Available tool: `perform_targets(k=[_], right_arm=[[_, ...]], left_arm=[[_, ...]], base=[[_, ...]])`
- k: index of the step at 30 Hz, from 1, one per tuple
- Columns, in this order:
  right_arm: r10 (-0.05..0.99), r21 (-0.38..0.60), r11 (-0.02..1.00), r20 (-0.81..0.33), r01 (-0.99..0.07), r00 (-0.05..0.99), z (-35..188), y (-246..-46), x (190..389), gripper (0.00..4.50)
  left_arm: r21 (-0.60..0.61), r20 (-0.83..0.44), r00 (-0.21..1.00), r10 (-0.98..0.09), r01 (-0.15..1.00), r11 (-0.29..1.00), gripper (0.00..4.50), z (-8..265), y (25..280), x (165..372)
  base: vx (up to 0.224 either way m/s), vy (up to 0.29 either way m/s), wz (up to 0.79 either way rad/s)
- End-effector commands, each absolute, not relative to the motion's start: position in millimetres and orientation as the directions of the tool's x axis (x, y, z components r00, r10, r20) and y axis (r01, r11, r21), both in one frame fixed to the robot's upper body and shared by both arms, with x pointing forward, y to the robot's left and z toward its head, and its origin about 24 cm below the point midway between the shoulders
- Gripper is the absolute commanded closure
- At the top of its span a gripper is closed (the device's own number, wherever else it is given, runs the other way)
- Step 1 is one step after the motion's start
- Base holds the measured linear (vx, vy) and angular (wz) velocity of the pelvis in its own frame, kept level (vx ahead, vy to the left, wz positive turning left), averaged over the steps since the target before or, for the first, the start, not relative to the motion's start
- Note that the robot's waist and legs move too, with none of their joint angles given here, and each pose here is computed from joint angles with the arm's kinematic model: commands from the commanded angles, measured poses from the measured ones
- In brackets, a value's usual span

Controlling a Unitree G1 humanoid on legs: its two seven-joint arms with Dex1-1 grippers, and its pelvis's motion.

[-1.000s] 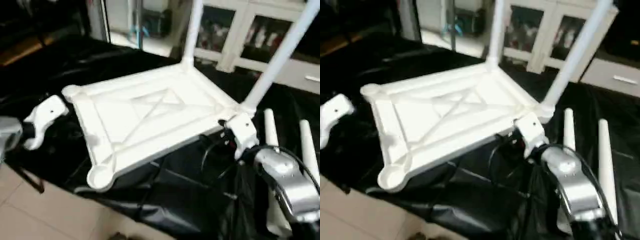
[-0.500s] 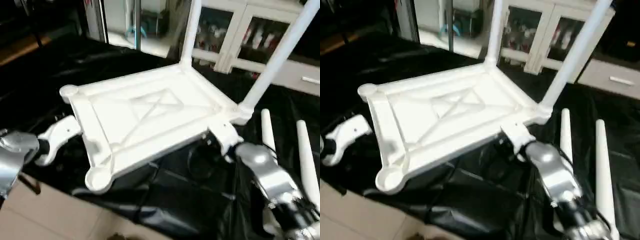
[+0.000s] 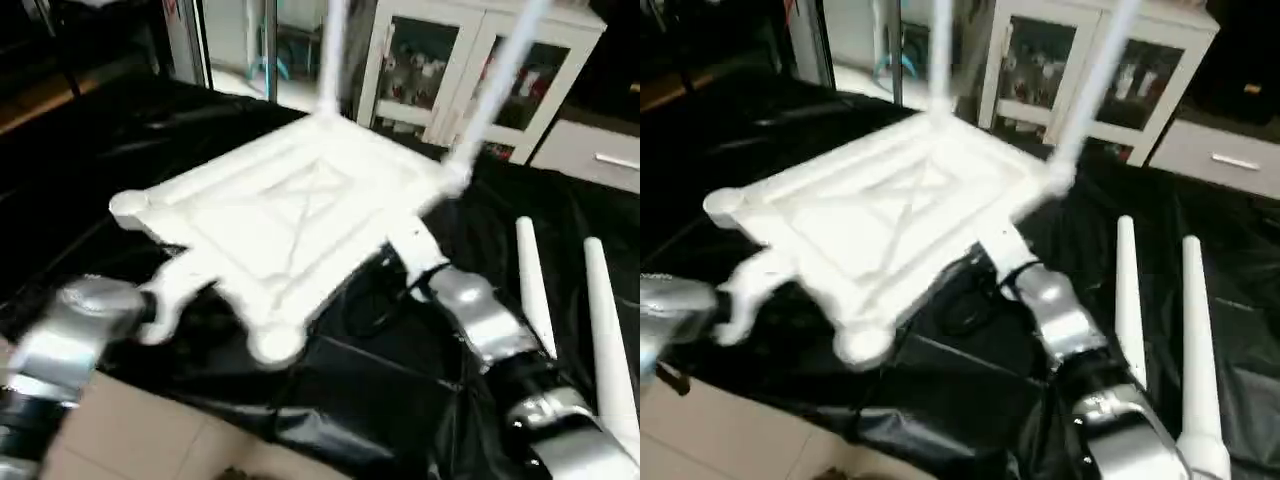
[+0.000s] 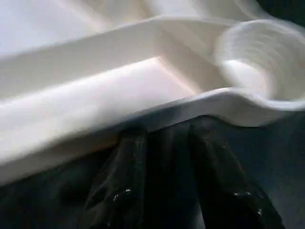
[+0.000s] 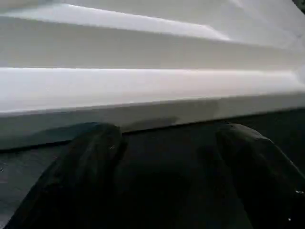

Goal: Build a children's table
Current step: Rotate table base

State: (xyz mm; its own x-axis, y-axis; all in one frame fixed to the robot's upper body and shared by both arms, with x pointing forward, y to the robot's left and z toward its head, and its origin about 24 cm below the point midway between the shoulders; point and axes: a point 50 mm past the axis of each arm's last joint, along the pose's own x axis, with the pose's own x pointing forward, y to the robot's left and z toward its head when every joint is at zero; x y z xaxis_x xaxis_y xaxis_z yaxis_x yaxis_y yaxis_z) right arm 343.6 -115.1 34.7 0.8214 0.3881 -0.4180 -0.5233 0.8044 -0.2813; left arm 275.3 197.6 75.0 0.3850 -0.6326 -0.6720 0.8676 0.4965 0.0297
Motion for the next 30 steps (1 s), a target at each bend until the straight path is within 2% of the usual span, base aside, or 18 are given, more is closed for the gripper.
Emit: perform_targets(k=[1, 3, 6, 12, 14, 15, 16, 18, 21, 25, 26, 30], right_arm=[[0.450, -0.290, 0.778, -0.362, -0.557, 0.816, 48, -102.2, 347.9, 0.67], [0.458, -0.296, 0.772, -0.356, -0.563, 0.815, 48, -103.5, 344.3, 0.67], [0.451, -0.304, 0.774, -0.353, -0.556, 0.820, 47, -107.4, 341.6, 0.67], [0.386, -0.316, 0.806, -0.359, -0.500, 0.849, 45, -130.4, 332.3, 0.67], [0.368, -0.321, 0.815, -0.357, -0.483, 0.858, 47, -143.7, 324.9, 0.67], [0.369, -0.325, 0.812, -0.358, -0.485, 0.858, 49, -152.0, 319.2, 0.67], [0.384, -0.329, 0.801, -0.359, -0.500, 0.851, 53, -160.2, 311.9, 0.67], [0.396, -0.330, 0.793, -0.361, -0.512, 0.845, 55, -164.0, 307.6, 0.67], [0.498, -0.307, 0.742, -0.342, -0.596, 0.797, 68, -178.6, 288.8, 0.67], [0.558, -0.264, 0.729, -0.305, -0.631, 0.772, 80, -187.3, 279.9, 0.67], [0.567, -0.260, 0.724, -0.302, -0.639, 0.766, 83, -188.7, 277.5, 0.67], [0.692, -0.216, 0.624, -0.295, -0.751, 0.659, 103, -193.0, 261.2, 0.67]], left_arm=[[0.052, -0.629, 0.373, -0.682, 0.896, 0.442, 2.92, 85, 178, 278], [0.047, -0.613, 0.347, -0.710, 0.912, 0.406, 2.92, 84, 162, 278], [0.044, -0.602, 0.339, -0.723, 0.918, 0.394, 2.92, 83, 155, 277], [0.058, -0.584, 0.326, -0.743, 0.930, 0.362, 2.92, 88, 146, 277], [0.076, -0.579, 0.322, -0.749, 0.936, 0.343, 2.92, 96, 147, 276], [0.068, -0.569, 0.311, -0.761, 0.940, 0.334, 2.72, 104, 149, 277], [0.042, -0.557, 0.291, -0.778, 0.945, 0.323, 2.62, 115, 152, 276], [0.024, -0.550, 0.277, -0.788, 0.948, 0.316, 2.57, 121, 153, 275], [0.101, -0.542, 0.304, -0.784, 0.949, 0.298, 2.29, 138, 159, 286], [0.159, -0.548, 0.335, -0.766, 0.941, 0.298, 2.09, 139, 162, 298], [0.165, -0.555, 0.338, -0.760, 0.940, 0.297, 1.88, 138, 163, 300], [0.164, -0.614, 0.306, -0.728, 0.951, 0.261, 1.60, 127, 165, 313]], base=[[0.000, 0.000, 0.00], [0.000, 0.000, 0.00], [0.000, 0.000, 0.00], [0.000, 0.000, 0.00], [0.000, 0.000, 0.00], [0.000, 0.000, 0.00], [0.000, 0.000, 0.00], [0.000, 0.000, 0.00], [0.000, 0.000, 0.00], [0.000, 0.000, 0.00], [0.000, 0.000, 0.00], [0.000, 0.000, 0.00]])
